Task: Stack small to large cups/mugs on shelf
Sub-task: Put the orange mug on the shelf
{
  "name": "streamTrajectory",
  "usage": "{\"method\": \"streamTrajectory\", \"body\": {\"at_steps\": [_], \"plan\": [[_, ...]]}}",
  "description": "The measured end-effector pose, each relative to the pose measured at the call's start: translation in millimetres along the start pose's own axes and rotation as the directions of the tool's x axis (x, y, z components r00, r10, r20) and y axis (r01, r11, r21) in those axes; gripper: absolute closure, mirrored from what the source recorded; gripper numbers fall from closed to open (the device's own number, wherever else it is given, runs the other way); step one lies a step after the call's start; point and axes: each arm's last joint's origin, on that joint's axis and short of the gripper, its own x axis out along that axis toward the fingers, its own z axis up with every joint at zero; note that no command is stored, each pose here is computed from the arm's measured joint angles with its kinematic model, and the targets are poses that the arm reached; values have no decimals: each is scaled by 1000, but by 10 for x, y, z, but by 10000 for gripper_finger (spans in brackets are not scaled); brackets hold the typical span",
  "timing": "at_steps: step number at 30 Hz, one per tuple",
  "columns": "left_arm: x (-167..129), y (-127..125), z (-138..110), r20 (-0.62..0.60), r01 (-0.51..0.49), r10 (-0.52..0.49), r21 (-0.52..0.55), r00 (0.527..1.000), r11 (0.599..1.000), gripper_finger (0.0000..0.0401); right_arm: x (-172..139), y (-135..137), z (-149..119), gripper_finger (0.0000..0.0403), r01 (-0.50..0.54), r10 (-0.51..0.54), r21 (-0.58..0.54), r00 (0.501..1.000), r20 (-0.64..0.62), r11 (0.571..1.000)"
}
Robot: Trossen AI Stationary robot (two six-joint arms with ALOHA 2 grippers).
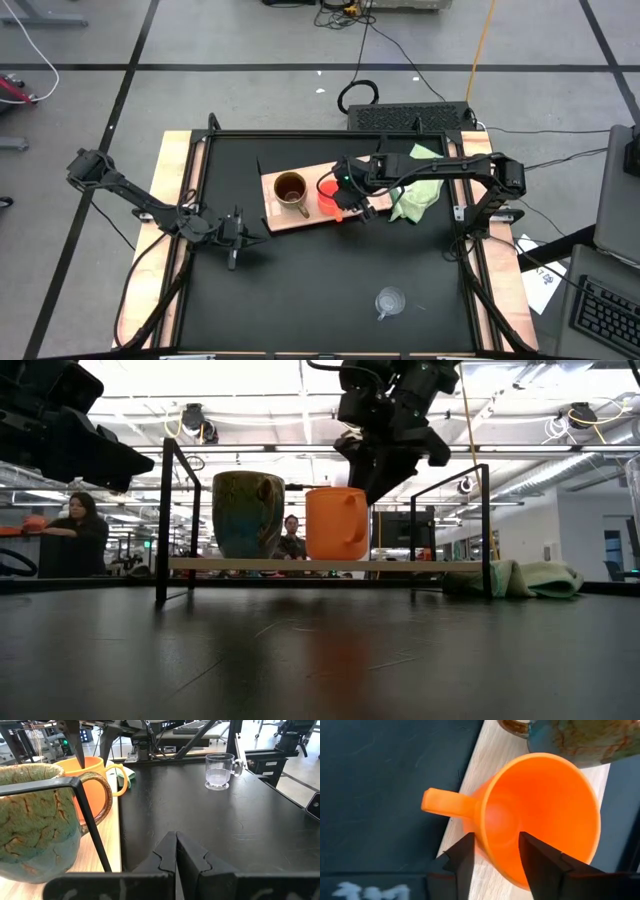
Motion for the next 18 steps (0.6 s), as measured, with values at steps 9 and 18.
{"method": "streamTrajectory", "body": {"at_steps": [9, 18], "plan": [[0, 1, -3, -3, -1, 1, 2, 1000, 1000, 391, -1, -21, 24, 342, 22, -22, 4, 999, 25, 1000], [0, 1, -11, -11, -1, 1, -1, 1000, 1000, 391, -1, -21, 22, 396, 21, -21, 3, 1000, 23, 1000]]}}
